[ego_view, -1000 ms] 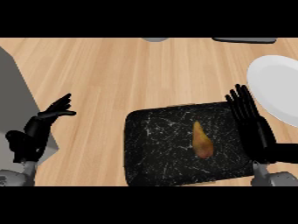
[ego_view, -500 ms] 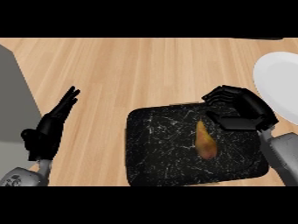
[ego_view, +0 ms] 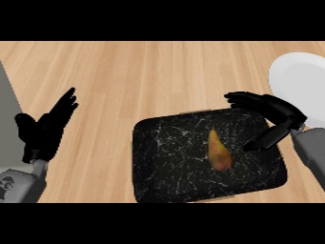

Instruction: Pick the pear from the tray and place it in the plate

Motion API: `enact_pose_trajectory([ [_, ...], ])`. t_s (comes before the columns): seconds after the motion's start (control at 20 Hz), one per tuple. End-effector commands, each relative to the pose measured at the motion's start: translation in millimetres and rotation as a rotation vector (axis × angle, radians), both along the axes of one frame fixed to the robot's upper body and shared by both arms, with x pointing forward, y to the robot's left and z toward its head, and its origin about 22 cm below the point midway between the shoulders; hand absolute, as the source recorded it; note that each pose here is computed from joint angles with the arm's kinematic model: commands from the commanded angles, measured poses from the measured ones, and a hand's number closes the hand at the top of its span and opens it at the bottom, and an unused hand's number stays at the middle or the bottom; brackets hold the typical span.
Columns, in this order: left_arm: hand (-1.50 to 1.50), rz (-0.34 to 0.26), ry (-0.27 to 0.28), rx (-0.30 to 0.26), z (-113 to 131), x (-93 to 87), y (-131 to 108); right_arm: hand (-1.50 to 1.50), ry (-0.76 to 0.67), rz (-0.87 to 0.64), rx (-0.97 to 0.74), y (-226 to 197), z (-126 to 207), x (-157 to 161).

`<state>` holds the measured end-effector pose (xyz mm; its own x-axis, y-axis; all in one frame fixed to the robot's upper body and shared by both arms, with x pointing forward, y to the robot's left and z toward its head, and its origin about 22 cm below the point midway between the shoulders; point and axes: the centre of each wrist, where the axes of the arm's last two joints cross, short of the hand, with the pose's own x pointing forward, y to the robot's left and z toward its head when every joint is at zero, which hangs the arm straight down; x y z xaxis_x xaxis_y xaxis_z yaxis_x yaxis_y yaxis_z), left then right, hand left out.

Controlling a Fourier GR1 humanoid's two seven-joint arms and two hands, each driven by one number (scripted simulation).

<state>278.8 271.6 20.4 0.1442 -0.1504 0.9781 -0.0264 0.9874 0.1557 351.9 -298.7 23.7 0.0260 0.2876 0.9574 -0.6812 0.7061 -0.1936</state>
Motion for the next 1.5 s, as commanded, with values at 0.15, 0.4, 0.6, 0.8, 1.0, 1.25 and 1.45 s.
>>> enact_pose_trajectory([
  [0.15, 0.00, 0.012, 0.024, 0.005, -4.1, 8.6, 4.0, -1.50, -0.016, 0.193, -0.171, 1.7, 38.0, 27.0],
  [0.4, 0.00, 0.008, 0.007, 0.021, 0.3, 0.5, 32.0, -1.50, -0.012, 0.240, -0.242, 29.1, 45.7, 49.0],
  [0.6, 0.00, 0.020, 0.010, 0.018, 2.9, 7.2, 12.4, -1.50, 0.064, 0.349, -0.340, 45.5, 34.0, 47.8],
  [0.8, 0.00, 0.028, 0.004, 0.010, 3.9, 13.6, 12.4, -1.50, 0.044, 0.425, -0.445, 48.6, 37.9, 40.4],
  [1.0, 0.00, 0.019, 0.006, 0.025, 3.2, 0.6, 8.9, -1.50, -0.002, 0.456, -0.555, 78.6, 49.7, 48.4],
  [1.25, 0.00, 0.008, 0.009, 0.013, -6.2, 8.1, 22.6, -1.50, 0.024, 0.533, -0.628, 87.1, 40.2, 52.8],
  [1.45, 0.00, 0.001, 0.006, 0.020, 11.1, 15.1, 3.5, -1.50, 0.051, 0.567, -0.651, 85.6, 40.9, 50.3],
])
